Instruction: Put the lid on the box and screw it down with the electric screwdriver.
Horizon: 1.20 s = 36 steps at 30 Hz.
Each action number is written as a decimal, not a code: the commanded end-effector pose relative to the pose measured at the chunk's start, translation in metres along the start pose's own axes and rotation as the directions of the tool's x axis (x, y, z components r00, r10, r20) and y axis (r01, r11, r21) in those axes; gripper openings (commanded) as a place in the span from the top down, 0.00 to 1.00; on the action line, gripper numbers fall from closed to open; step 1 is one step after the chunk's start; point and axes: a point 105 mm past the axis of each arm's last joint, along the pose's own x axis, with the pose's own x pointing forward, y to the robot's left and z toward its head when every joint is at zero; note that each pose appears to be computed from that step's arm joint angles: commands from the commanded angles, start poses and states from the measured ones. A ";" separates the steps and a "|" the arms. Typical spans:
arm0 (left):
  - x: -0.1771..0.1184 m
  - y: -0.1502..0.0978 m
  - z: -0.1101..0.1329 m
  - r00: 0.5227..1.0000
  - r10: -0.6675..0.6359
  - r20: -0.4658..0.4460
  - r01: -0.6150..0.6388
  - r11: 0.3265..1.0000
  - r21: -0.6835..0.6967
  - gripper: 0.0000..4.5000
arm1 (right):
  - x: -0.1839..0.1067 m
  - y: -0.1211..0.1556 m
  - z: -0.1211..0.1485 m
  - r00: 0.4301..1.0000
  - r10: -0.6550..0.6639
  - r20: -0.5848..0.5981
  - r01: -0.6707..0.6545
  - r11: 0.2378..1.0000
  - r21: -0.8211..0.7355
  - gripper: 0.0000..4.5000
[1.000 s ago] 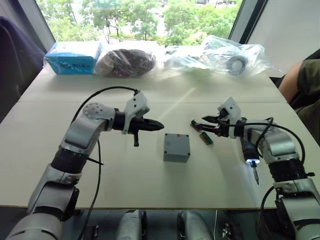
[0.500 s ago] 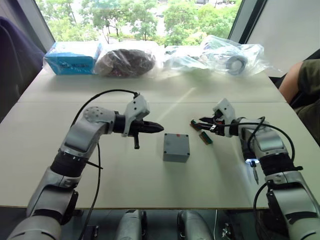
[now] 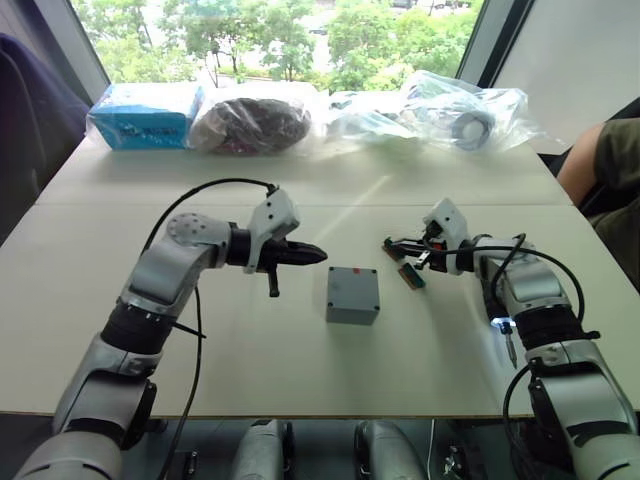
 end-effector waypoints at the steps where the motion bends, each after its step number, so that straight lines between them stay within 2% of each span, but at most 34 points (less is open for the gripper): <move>1: -0.002 -0.001 0.008 1.000 0.000 0.025 -0.001 0.999 0.034 1.00 | -0.006 -0.003 0.017 0.998 -0.004 0.064 0.006 1.000 -0.028 0.98; 11: -0.002 -0.001 0.006 1.000 -0.001 0.024 0.000 1.000 0.027 1.00 | -0.017 -0.005 0.035 0.991 -0.010 0.135 0.020 0.997 -0.075 0.98; 15: -0.002 -0.001 0.006 1.000 -0.005 0.028 0.004 1.000 0.019 1.00 | -0.029 -0.004 0.051 0.980 -0.028 0.195 0.047 0.994 -0.095 0.98; 20: -0.011 -0.012 0.009 0.998 -0.063 0.023 0.063 0.998 0.006 1.00 | -0.044 0.041 0.074 0.957 0.117 0.265 -0.095 0.991 -0.095 0.98; 26: -0.017 -0.025 0.001 0.991 -0.136 -0.022 0.136 0.991 0.001 1.00 | -0.047 0.079 0.063 0.955 0.177 0.236 -0.164 0.984 -0.073 0.98; 36: -0.015 -0.024 0.003 0.991 -0.135 -0.021 0.135 0.991 0.012 1.00 | -0.045 0.091 0.050 0.962 0.188 0.196 -0.184 0.982 -0.042 0.98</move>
